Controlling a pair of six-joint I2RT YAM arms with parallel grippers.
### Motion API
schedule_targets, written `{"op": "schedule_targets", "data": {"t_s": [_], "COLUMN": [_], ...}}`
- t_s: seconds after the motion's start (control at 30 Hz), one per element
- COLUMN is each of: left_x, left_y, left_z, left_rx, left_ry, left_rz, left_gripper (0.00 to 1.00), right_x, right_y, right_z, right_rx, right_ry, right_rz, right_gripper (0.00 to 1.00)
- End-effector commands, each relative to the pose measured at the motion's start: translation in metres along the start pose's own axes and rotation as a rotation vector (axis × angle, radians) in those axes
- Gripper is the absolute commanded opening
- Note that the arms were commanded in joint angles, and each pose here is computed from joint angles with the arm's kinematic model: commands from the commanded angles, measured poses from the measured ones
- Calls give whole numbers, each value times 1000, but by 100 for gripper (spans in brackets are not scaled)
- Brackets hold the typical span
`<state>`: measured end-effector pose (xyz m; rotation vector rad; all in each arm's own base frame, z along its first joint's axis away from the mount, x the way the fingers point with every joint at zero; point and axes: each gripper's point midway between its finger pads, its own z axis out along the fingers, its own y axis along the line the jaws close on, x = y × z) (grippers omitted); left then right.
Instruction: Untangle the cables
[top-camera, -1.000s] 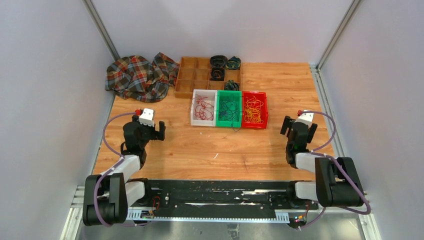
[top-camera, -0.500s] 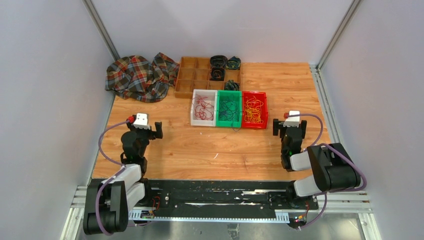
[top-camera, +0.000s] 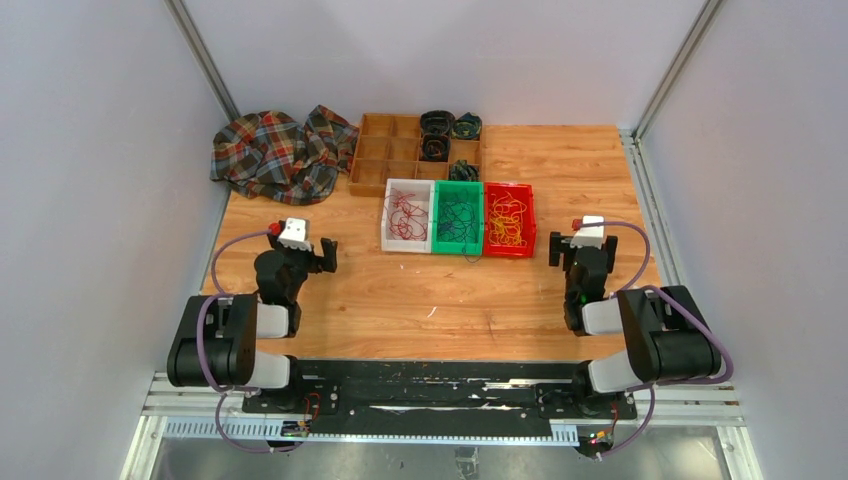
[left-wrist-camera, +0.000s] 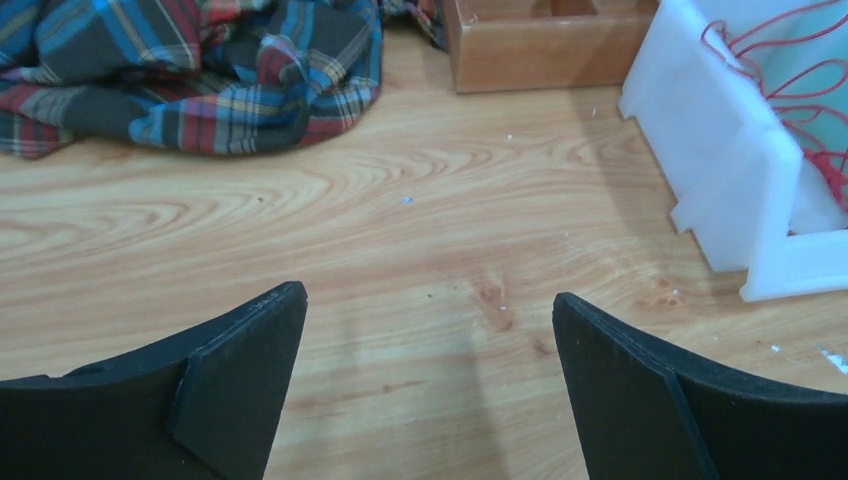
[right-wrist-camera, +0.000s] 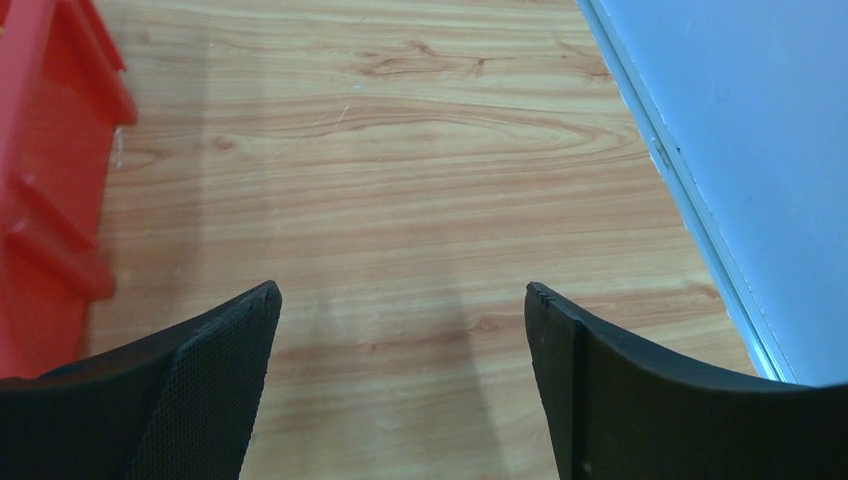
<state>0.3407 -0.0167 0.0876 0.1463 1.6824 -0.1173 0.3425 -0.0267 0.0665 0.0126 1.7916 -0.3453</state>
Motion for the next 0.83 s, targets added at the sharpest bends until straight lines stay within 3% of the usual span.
{"op": "schedule_targets", "data": {"t_s": [0.0,0.1,0.17,0.8], "left_x": [-15,-24,-17,-19], "left_y": [3,2,3,3], "left_z": [16,15,16,16], "left_rx": [-26,-44,-45,-46], "left_ry": [14,-57,-5,-30], "left_rz": [65,57,63,54], "left_gripper": [98,98,98,98], "right_x": [-6,-7,-8,-7], "right_y": [-7,-6,-6,-5], "right_z": [8,7,6,8], "right_rx": [9,4,4,-1], "right_ry": [11,-4,-8,2], "right_rz": [51,45,46,44], "right_gripper": [91,91,91,91]}}
